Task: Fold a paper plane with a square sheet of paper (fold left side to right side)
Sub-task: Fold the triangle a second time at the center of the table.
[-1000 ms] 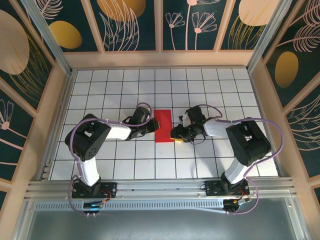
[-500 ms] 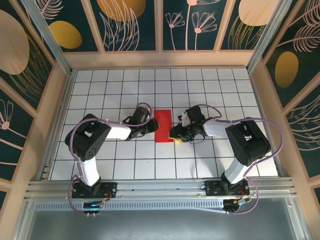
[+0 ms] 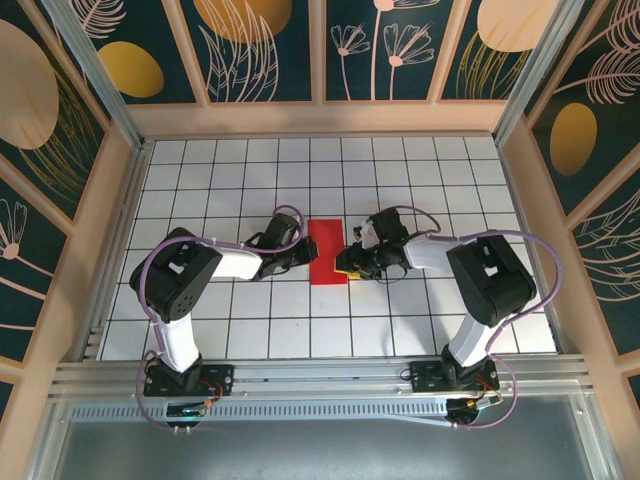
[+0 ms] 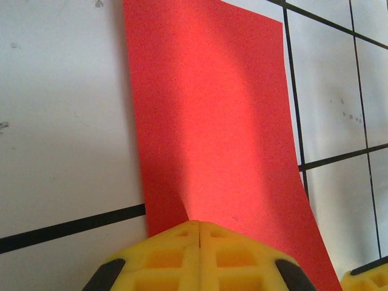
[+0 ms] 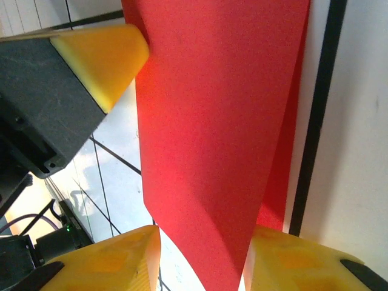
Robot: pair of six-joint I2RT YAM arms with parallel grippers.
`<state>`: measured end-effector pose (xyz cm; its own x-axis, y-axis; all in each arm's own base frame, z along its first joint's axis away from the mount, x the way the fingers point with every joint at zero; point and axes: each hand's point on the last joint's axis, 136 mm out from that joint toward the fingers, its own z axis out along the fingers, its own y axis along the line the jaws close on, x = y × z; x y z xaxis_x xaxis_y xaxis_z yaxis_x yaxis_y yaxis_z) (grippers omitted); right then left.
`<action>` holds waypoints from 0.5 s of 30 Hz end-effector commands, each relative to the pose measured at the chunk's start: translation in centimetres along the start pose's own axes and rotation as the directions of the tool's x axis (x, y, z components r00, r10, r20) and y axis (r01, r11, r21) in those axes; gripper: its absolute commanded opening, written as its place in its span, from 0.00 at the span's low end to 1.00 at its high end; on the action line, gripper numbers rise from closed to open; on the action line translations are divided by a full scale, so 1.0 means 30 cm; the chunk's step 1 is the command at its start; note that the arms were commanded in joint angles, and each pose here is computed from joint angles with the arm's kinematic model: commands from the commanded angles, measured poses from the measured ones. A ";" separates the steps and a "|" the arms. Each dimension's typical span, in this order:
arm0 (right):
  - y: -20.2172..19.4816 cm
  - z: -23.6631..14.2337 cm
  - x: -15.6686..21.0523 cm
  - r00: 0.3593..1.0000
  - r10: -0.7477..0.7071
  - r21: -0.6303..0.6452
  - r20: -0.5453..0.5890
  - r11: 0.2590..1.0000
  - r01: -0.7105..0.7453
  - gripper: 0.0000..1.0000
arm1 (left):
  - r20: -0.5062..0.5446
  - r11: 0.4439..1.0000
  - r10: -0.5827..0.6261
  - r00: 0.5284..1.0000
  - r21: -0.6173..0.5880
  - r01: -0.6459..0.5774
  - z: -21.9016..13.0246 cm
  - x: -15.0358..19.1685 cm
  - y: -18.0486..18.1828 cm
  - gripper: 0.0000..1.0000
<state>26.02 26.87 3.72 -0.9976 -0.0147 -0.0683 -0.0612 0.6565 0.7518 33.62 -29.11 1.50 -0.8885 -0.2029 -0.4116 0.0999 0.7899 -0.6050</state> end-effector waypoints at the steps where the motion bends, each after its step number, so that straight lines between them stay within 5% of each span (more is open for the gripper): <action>1: 0.026 0.004 -0.050 1.000 -0.013 -0.028 0.019 1.000 0.013 0.39 | -0.067 0.997 -0.004 0.998 -0.080 -0.002 -0.003 0.077 0.074 0.01; 15: -0.002 0.009 -0.191 0.998 -0.033 -0.036 0.056 0.999 0.035 0.34 | -0.065 0.998 -0.002 0.998 -0.064 -0.002 -0.004 0.070 0.059 0.01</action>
<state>30.85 26.75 3.62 -0.9938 0.0268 -0.1078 -0.0652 0.6448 0.7616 33.62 -29.11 1.50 -0.8886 -0.2027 -0.4114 0.1000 0.7898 -0.6052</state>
